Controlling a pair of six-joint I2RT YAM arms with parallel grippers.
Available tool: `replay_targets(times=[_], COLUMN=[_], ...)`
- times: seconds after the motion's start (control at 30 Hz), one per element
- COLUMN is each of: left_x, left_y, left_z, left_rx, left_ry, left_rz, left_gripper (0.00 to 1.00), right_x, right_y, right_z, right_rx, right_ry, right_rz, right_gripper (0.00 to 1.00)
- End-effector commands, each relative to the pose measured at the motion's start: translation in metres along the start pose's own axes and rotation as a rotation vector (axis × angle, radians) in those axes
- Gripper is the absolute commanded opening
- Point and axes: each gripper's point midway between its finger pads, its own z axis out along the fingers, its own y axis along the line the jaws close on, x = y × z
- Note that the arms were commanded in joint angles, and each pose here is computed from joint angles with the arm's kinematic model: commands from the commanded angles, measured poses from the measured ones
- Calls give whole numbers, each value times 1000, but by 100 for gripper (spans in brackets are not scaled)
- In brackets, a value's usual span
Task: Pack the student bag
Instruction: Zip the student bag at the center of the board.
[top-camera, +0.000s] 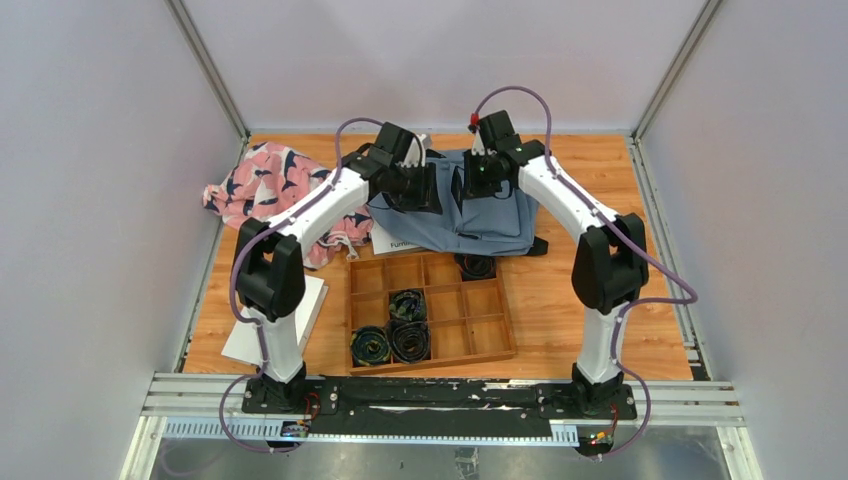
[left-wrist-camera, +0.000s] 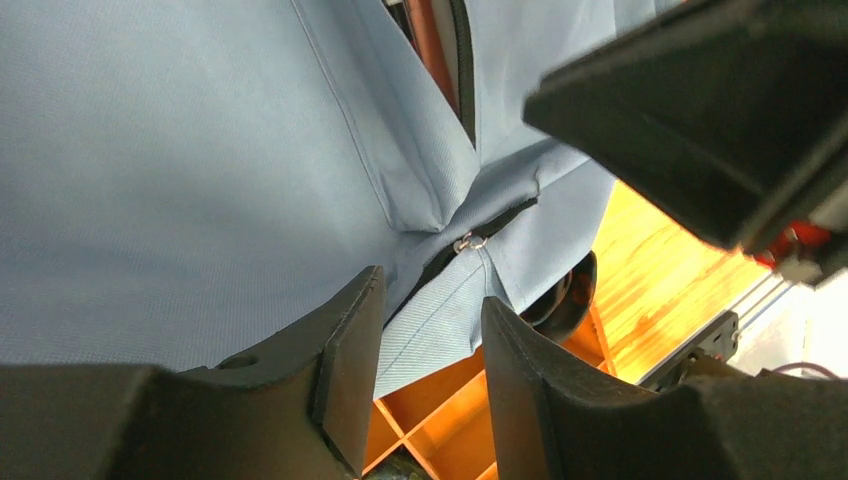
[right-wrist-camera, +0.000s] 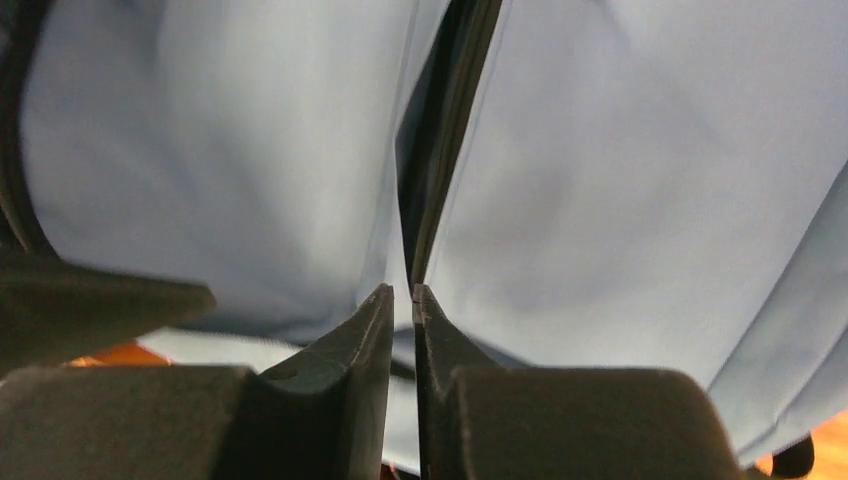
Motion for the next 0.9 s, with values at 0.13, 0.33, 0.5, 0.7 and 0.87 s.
replay_targets(times=[0.13, 0.33, 0.5, 0.7, 0.87], left_x=[-47, -72, -99, -121, -135], left_y=[-11, -18, -10, -8, 9], left_z=[-25, -20, 1, 31, 56], left_rx=[46, 69, 54, 69, 43], left_ry=[-138, -157, -208, -207, -235], left_rz=[-60, -69, -134, -170, -210], left_gripper=[47, 48, 48, 47, 46], right_x=[-62, -38, -29, -62, -87], right_y=[-25, -31, -35, -49, -58], right_z=[38, 80, 85, 64, 62], right_rx=[61, 47, 46, 1, -50], right_ry=[-75, 19, 43, -50, -121], right_rz=[84, 130, 137, 230, 252], right_gripper=[17, 14, 12, 13, 29])
